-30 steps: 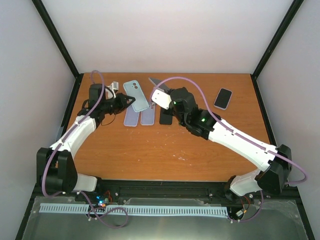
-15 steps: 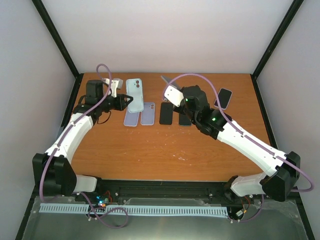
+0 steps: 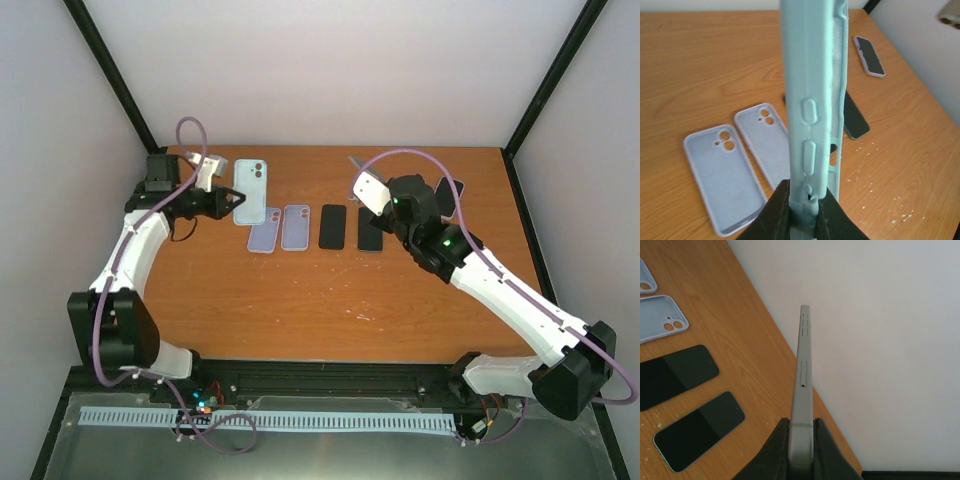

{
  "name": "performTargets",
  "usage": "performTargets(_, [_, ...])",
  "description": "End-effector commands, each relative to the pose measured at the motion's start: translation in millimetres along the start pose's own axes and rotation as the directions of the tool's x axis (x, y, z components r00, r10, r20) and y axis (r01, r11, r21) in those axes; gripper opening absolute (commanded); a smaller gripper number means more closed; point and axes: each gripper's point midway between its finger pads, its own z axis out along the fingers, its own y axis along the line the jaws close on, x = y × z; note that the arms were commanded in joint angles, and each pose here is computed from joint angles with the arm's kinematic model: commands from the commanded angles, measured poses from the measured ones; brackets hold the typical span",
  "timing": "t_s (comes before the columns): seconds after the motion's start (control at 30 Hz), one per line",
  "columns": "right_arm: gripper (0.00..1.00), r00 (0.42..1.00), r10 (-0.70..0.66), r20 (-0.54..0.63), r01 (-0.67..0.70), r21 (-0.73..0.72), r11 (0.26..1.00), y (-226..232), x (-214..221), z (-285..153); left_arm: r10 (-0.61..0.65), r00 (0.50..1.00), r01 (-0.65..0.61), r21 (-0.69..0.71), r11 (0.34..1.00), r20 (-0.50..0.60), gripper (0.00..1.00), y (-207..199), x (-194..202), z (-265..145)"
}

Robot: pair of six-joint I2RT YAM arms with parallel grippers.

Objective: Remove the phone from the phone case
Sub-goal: Place the phone case at the center of the board.

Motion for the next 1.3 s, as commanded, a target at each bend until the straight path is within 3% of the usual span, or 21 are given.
performTargets(0.0, [0.03,0.997,0.067,0.044,-0.070,0.061,0.996,-24.2,-0.9,-12.6,-0.002,1.000,0.003,0.047,0.999,-0.019,0.01,27.5,1.2,-12.8])
performTargets(0.4, [0.03,0.993,0.111,0.044,-0.112,0.027,0.993,-23.1,1.5,-12.2,-0.186,0.978,0.189,0.025,0.982,-0.094,0.01,110.5,38.7,-16.6])
performTargets(0.93, [0.03,0.992,0.116,0.042,-0.117,0.012,0.993,-18.6,3.0,-10.7,-0.384,0.880,0.394,-0.022,0.919,-0.281,0.01,167.2,104.5,29.4])
performTargets(1.27, [0.03,0.992,0.117,0.039,-0.117,0.009,0.993,-16.2,6.0,-10.8,-0.444,0.840,0.438,-0.094,0.894,-0.311,0.01,193.8,123.7,44.8])
